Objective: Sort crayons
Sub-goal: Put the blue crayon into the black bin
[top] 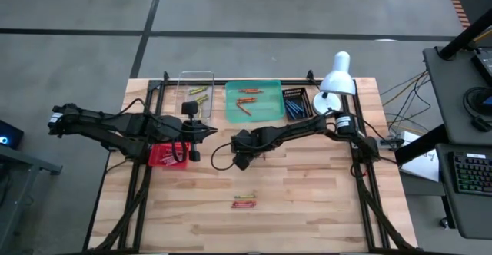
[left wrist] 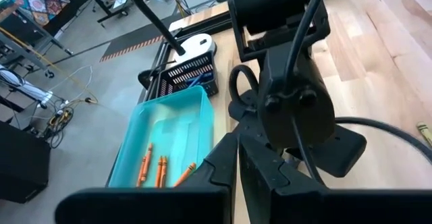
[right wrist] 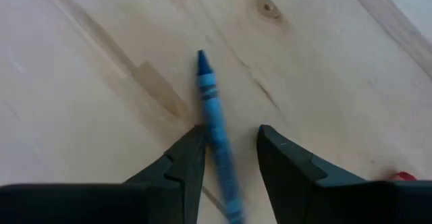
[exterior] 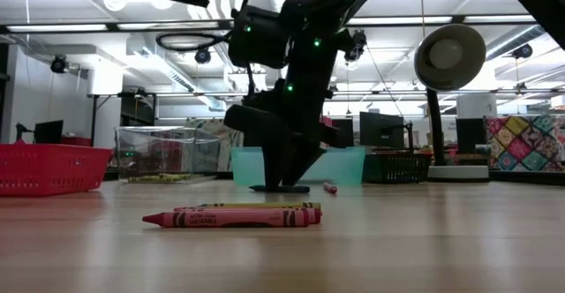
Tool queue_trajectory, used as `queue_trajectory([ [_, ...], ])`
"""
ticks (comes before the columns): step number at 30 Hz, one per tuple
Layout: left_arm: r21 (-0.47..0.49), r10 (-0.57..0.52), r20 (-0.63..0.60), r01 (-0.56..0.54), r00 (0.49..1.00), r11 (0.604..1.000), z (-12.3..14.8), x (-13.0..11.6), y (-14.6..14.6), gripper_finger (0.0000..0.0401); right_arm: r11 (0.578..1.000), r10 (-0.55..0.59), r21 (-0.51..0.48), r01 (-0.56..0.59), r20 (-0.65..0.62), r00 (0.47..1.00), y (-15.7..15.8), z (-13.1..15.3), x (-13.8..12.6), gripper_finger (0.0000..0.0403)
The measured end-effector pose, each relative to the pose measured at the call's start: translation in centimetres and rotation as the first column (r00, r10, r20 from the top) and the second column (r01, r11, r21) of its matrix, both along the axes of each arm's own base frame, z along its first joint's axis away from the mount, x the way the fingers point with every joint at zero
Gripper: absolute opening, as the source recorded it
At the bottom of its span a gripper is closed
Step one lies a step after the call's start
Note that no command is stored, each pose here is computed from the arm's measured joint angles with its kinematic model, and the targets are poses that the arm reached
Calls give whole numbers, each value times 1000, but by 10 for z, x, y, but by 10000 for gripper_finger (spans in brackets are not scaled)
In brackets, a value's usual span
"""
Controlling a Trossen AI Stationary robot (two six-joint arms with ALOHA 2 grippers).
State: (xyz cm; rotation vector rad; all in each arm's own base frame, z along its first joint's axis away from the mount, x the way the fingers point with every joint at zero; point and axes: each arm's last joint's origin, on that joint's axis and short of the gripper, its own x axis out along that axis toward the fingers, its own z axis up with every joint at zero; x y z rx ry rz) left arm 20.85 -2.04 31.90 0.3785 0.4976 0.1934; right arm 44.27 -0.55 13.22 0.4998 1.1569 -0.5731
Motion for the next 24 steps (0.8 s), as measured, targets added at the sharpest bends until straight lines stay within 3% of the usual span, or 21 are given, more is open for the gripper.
queue_trajectory([
  [3, 2, -1, 3, 1, 1000, 1000, 0, 0, 0, 0, 1000, 2, 8, -2, -8, 1000, 0, -6, 1, 103],
  [8, 21, -11, 11, 11, 1000, 1000, 2, 1, 0, 0, 999, 39, 4, -39, 12, 999, 1, -3, 3, 24],
  [12, 23, -13, 28, 12, 1000, 1000, 5, 1, 0, 0, 996, 90, 14, -91, 33, 995, -1, 11, 2, 15],
  [16, 31, -19, 62, 17, 998, 999, 17, 0, 0, 0, 986, 155, 52, -159, 66, 986, -3, 52, 4, 12],
  [19, 32, -22, 107, 19, 994, 999, 31, -1, 0, 0, 979, 202, 10, -203, 72, 977, -4, 96, 1, 12],
  [24, 18, -18, 171, 15, 985, 1000, 52, -4, 1, 0, 976, 169, -129, -177, -70, 983, -19, 146, -12, 12],
])
